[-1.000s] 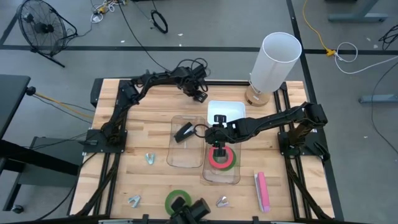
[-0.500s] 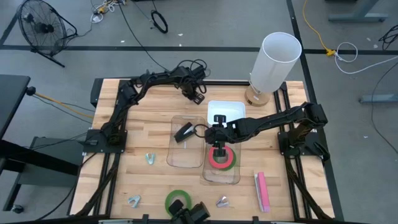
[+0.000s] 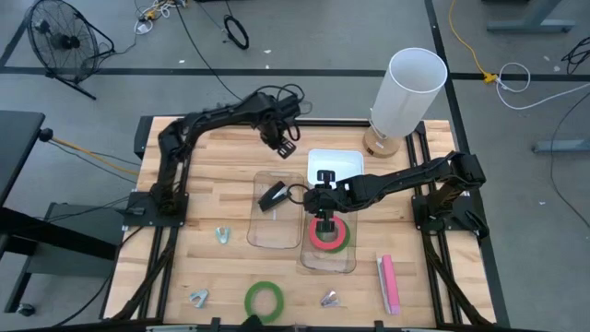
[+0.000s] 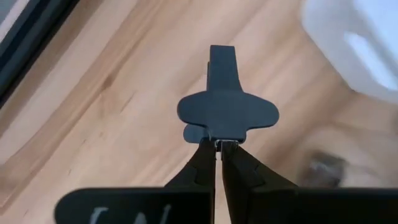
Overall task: Pick and place Stapler, Stapler remover, tape
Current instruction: Put the black staple remover into the white bin
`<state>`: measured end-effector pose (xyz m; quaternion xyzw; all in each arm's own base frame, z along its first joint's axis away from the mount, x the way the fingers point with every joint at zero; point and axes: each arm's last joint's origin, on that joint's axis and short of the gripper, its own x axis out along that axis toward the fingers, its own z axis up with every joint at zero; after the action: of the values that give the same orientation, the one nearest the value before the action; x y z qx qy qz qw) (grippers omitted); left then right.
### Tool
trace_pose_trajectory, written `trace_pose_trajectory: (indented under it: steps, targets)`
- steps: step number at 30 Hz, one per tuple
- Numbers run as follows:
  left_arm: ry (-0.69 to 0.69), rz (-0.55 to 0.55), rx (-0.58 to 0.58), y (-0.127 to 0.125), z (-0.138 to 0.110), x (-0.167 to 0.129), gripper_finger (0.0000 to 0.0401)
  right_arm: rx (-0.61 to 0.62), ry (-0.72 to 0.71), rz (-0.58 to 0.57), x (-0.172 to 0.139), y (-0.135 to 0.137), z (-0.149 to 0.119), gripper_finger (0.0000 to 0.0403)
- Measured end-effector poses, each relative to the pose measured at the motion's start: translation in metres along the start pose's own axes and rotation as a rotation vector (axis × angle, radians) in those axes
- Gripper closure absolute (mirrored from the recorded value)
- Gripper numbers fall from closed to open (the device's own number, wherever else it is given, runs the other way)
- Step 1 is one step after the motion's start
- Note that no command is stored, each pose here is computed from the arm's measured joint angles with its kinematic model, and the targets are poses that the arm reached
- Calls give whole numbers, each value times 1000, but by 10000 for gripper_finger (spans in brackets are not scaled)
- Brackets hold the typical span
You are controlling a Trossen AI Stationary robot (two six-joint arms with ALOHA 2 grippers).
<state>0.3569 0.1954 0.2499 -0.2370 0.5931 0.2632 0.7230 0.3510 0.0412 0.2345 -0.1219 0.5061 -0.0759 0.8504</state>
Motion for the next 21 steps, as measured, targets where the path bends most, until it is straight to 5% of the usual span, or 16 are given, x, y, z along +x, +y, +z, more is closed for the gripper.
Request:
trace_pose_trajectory:
  steps: [5, 11, 17, 21]
  targets:
    - [-138, -70, 72, -24, -10, -40, 392, 20, 0, 0, 0, 0, 0, 240]
    - [-308, -236, 173, -59, -5, -52, 392, 38, 0, 2, 0, 1, 0, 240]
    - [-430, -352, 244, -82, 9, -42, 392, 35, -14, 57, -2, 8, 1, 240]
    - [-395, -417, 239, -87, 16, -22, 392, 29, -37, 71, -7, 12, 2, 240]
